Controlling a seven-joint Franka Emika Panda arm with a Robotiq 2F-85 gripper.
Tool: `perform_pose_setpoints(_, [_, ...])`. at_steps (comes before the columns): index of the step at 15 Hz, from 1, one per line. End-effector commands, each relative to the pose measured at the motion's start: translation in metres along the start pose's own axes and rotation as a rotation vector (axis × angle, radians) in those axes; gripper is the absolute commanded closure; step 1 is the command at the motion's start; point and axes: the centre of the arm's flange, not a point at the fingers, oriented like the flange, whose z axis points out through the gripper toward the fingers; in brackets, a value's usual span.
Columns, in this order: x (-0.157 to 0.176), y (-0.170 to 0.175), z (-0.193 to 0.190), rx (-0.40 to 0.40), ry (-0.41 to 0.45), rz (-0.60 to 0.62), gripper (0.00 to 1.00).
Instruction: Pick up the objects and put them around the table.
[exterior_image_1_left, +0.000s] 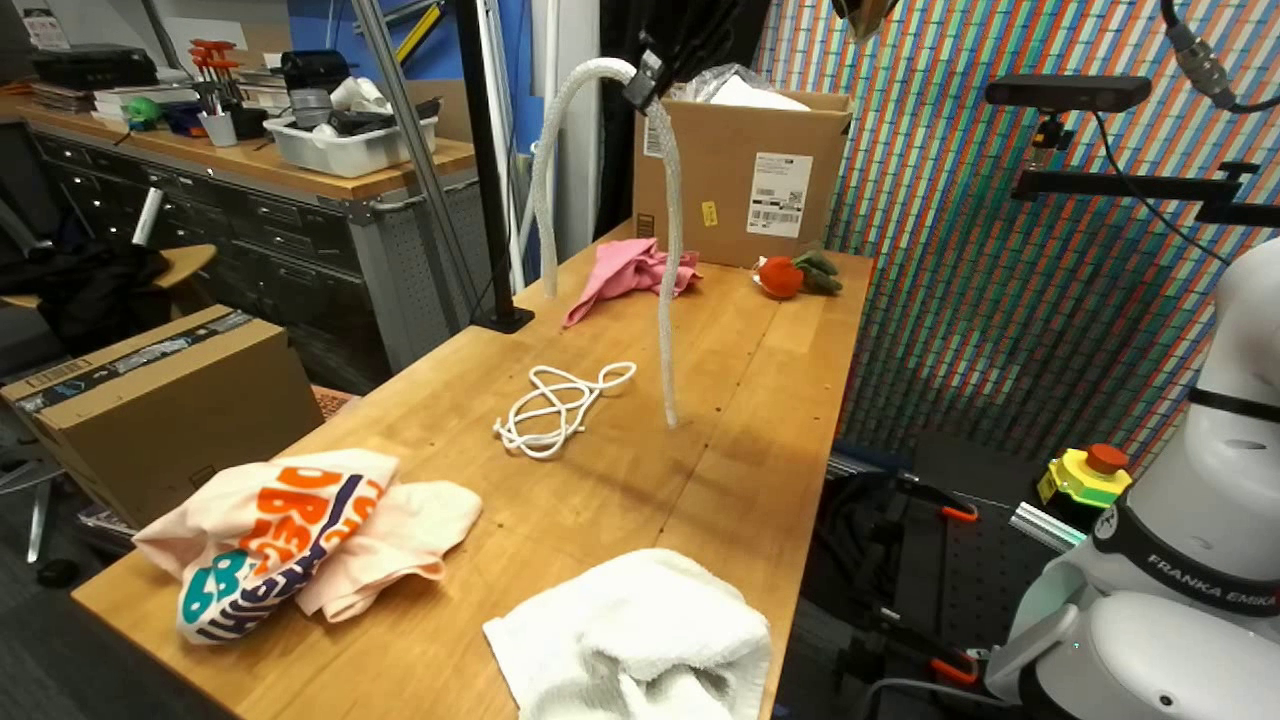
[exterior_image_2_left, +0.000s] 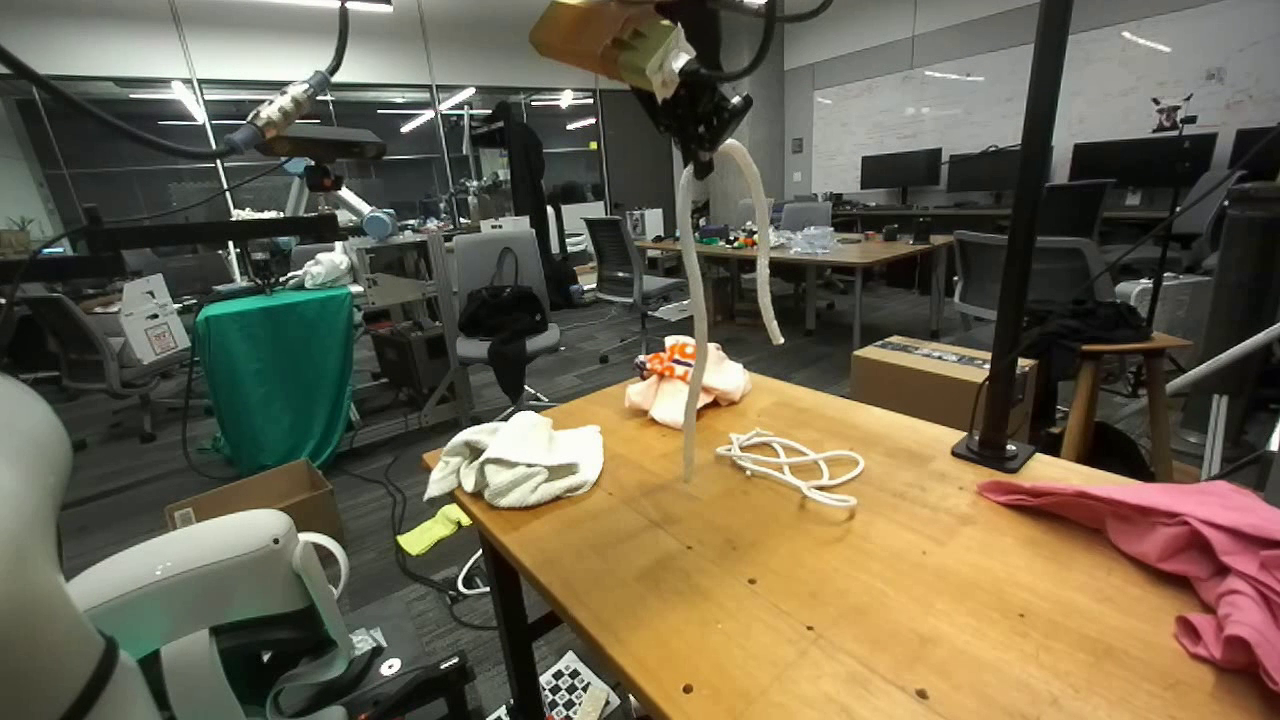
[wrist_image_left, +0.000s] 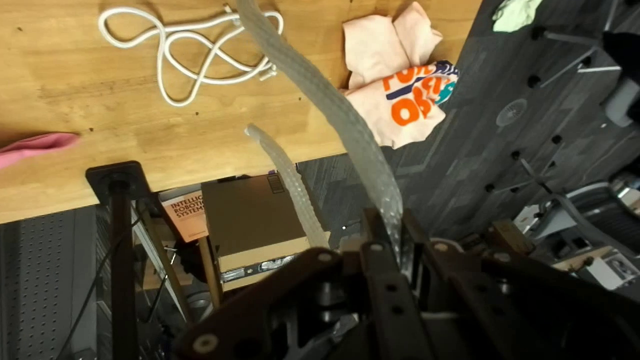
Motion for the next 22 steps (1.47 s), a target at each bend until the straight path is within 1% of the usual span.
perform_pose_setpoints(1, [-0.008,-0.002,-0.002,0.047,0.056,0.05,0.93])
perform_pose_setpoints(6, [-0.03,0.012,0.023,0.041,0.046,0.094,0.93])
perform_pose_setpoints(10, [-0.051,0.03,0.04,0.017,-0.024,0.133,0.94])
perform_pose_setpoints(13, [-0.067,0.049,0.048,-0.011,-0.065,0.171,0.94])
perform_pose_setpoints(19, [-0.089,0.101,0.041,-0.075,-0.045,0.312,0.93])
perform_pose_setpoints(22, [-0.098,0.13,0.038,-0.152,-0.004,0.404,0.93])
